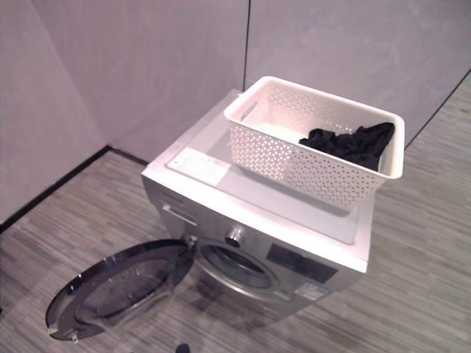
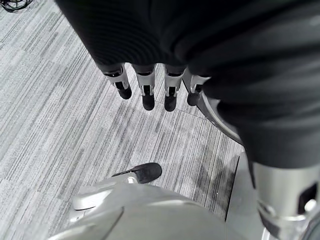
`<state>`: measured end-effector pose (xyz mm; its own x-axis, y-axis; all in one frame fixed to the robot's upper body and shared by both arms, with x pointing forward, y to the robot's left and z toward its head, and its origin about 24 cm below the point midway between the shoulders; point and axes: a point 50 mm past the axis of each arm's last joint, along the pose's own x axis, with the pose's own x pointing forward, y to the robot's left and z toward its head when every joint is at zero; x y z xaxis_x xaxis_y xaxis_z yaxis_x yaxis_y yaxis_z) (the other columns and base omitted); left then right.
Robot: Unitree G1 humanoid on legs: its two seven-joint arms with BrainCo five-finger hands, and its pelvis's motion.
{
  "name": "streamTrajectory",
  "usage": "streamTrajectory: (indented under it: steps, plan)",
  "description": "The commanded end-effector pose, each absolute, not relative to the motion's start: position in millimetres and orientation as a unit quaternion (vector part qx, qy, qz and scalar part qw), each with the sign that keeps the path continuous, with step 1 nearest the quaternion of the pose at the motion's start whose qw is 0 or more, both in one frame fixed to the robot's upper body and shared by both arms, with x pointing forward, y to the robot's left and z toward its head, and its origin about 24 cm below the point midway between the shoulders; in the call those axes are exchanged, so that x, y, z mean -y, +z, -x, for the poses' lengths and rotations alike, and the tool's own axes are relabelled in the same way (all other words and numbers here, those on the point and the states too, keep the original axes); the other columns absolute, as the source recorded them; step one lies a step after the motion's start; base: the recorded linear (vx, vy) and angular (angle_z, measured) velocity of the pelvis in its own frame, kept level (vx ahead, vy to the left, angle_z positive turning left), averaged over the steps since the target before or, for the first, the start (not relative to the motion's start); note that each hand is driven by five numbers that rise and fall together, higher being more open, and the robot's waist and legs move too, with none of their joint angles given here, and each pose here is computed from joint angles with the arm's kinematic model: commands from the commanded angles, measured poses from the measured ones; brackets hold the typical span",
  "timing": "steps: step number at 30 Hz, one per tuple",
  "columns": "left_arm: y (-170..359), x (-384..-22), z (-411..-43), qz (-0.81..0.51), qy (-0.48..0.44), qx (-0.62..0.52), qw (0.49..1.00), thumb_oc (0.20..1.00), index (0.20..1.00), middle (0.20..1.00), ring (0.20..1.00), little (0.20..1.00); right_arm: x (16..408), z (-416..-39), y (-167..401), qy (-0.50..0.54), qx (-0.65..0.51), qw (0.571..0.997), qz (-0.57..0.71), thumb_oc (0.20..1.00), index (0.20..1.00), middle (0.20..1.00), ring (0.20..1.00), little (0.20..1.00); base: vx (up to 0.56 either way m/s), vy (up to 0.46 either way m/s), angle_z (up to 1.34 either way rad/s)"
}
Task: Grab the laundry basket,head to the washer,open it,put in the laundry and shut it.
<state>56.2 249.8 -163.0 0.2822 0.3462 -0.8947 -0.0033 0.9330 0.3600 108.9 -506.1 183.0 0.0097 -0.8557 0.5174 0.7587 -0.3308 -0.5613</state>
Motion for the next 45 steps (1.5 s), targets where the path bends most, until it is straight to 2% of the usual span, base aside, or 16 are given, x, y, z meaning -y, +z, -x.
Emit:
streamTrajectory:
  steps: [1,4,5,6,7,11,16,21,23,25,31,34,35,37,40,45]
  plan:
    - [-161,-246,-80,-0.15,0.11,-0.562,0.806,1.0,1.0,1.0,1.0,1.0,485,-132,192,-0.67,0.012,0.613,0.418,0.2,0.2,0.2,0.2,0.2,-0.01,-0.006,-0.05]
    - [-155,-242,-100,-0.148,0.1,-0.525,0.832,1.0,1.0,1.0,1.0,1.0,468,-132,148,-0.643,-0.027,0.643,0.414,0.2,0.2,0.2,0.2,0.2,0.0,-0.001,0.02]
    - [-148,-239,-120,-0.156,0.084,-0.487,0.855,1.0,1.0,1.0,1.0,1.0,454,-133,119,-0.625,-0.055,0.667,0.402,0.2,0.2,0.2,0.2,0.2,-0.01,0.001,0.06]
    - [-148,-239,-120,-0.156,0.085,-0.487,0.855,1.0,1.0,1.0,1.0,1.0,454,-133,119,-0.625,-0.055,0.667,0.402,0.2,0.2,0.2,0.2,0.2,-0.03,0.01,0.09]
    - [-137,-235,-142,-0.159,0.073,-0.44,0.881,1.0,1.0,1.0,1.0,1.0,444,-135,97,-0.612,-0.079,0.686,0.387,0.2,0.2,0.2,0.2,0.2,-0.03,0.011,0.09]
    - [-110,-235,-179,-0.143,0.072,-0.35,0.923,1.0,1.0,1.0,1.0,1.0,423,-136,49,-0.577,-0.148,0.721,0.354,0.2,0.2,0.2,0.2,0.2,-0.04,0.012,0.05]
    - [-89,-228,-205,-0.145,0.046,-0.291,0.945,1.0,1.0,1.0,1.0,1.0,401,-136,8,-0.526,-0.213,0.758,0.323,0.2,0.2,0.2,0.2,0.2,-0.03,-0.001,-0.01]
    - [-70,-201,-232,-0.133,-0.005,-0.238,0.962,1.0,1.0,1.0,1.0,1.0,356,-131,-53,-0.439,-0.308,0.804,0.255,0.2,0.2,0.2,0.2,0.2,-0.02,0.005,0.03]
    - [-69,-197,-235,-0.132,-0.011,-0.235,0.963,1.0,1.0,1.0,1.0,1.0,348,-129,-62,-0.418,-0.324,0.811,0.251,0.2,0.2,0.2,0.2,0.2,-0.04,0.023,0.01]
    - [-71,-186,-237,-0.135,-0.029,-0.238,0.961,1.0,1.0,1.0,1.0,1.0,323,-124,-81,-0.36,-0.359,0.829,0.234,0.2,0.2,0.2,0.2,0.2,-0.03,0.029,-0.01]
    - [-78,-173,-233,-0.141,-0.055,-0.249,0.957,1.0,1.0,1.0,1.0,1.0,289,-106,-112,-0.278,-0.422,0.839,0.2,0.2,0.2,0.2,0.2,0.2,0.01,0.016,-0.1]
    - [-83,-175,-226,-0.138,-0.053,-0.264,0.953,1.0,1.0,1.0,1.0,1.0,270,-117,-112,-0.212,-0.411,0.863,0.204,0.2,0.2,0.2,0.2,0.2,-0.01,0.025,-0.36]
    - [-89,-175,-219,-0.138,-0.055,-0.278,0.949,1.0,1.0,1.0,1.0,1.0,256,-130,-108,-0.161,-0.389,0.882,0.212,0.2,0.2,0.2,0.2,0.2,0.0,0.024,-0.46]
    - [-92,-175,-216,-0.138,-0.057,-0.285,0.947,1.0,1.0,1.0,1.0,1.0,250,-137,-106,-0.137,-0.377,0.89,0.219,0.2,0.2,0.2,0.2,0.2,0.0,0.02,-0.29]
    - [-95,-170,-211,-0.154,-0.078,-0.286,0.943,1.0,1.0,1.0,1.0,1.0,217,-165,-92,-0.041,-0.314,0.92,0.23,0.2,0.2,0.2,0.2,0.2,-0.01,0.013,-0.07]
    - [-91,-162,-211,-0.215,-0.129,-0.262,0.932,1.0,1.0,1.0,1.0,1.0,187,-191,-78,0.02,-0.258,0.941,0.22,0.2,0.2,0.2,0.2,0.2,-0.05,0.01,0.09]
